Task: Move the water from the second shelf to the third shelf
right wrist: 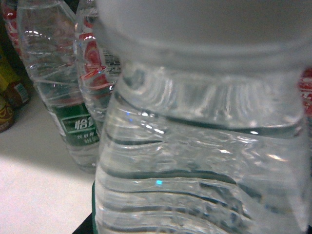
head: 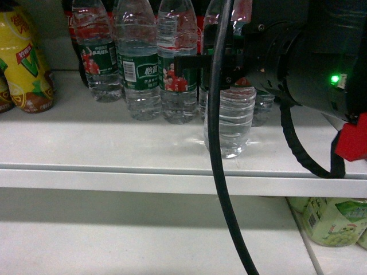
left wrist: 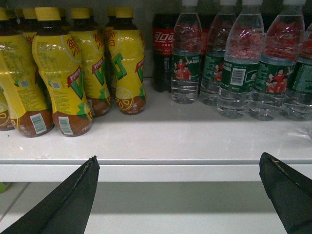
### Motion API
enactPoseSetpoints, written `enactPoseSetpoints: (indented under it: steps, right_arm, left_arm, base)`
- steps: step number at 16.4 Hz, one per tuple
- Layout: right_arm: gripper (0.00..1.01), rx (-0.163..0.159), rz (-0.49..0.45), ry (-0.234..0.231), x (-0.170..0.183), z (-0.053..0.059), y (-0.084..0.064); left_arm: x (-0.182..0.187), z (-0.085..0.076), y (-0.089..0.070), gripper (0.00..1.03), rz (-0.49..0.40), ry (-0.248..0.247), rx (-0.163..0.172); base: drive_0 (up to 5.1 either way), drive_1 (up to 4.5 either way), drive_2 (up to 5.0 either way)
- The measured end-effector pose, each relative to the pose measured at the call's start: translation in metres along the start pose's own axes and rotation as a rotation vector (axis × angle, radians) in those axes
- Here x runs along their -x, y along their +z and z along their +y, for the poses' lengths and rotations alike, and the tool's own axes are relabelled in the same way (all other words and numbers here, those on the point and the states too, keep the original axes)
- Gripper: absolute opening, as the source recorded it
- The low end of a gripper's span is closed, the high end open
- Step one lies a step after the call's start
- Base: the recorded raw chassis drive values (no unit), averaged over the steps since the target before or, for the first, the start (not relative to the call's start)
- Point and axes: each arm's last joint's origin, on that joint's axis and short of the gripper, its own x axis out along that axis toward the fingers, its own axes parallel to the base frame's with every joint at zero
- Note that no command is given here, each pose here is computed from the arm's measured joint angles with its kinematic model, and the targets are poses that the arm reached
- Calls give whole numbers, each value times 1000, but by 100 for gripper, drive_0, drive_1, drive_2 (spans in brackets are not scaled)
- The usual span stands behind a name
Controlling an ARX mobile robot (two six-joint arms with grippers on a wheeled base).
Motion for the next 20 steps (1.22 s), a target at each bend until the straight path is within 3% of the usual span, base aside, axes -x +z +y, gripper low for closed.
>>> enactPoseSetpoints:
  steps: [4, 5, 8, 12, 13, 17, 18, 19, 20]
  right_arm:
    - [44, 17, 46, 24, 30, 3, 2]
    - [44, 31, 79, 60, 67, -3, 1]
    - [44, 20, 56, 54, 108, -21, 7]
    - [44, -11, 2, -24, 155, -59, 19]
    - [44, -7, -10, -59, 166, -67, 21]
    - [44, -33, -87, -118, 205, -87, 37]
    - [44, -49, -121, -139, 215, -93, 41]
    - [44, -86, -131, -167, 227, -100, 43]
    - [44, -99, -116, -167, 233, -99, 41]
  left_arm:
    - [0, 0, 0, 98, 0, 0, 0]
    - [0, 0, 0, 98, 0, 0, 0]
    - [0, 0, 0, 98, 0, 0, 0]
    - [0, 0, 0, 98, 0, 0, 0]
    - [0, 0, 0, 98, 0, 0, 0]
    - [0, 0, 0, 98, 0, 0, 0]
    - [0, 0, 0, 98, 0, 0, 0]
    - [0, 0, 0, 98, 0, 0, 0]
    - [0, 0, 0, 98, 0, 0, 0]
  base:
    - [0, 0, 0]
    - [0, 0, 0]
    - [0, 0, 0]
    - [0, 0, 0]
    - [0, 0, 0]
    - [0, 0, 0]
    - [0, 0, 0]
    - [0, 0, 0]
    - [0, 0, 0]
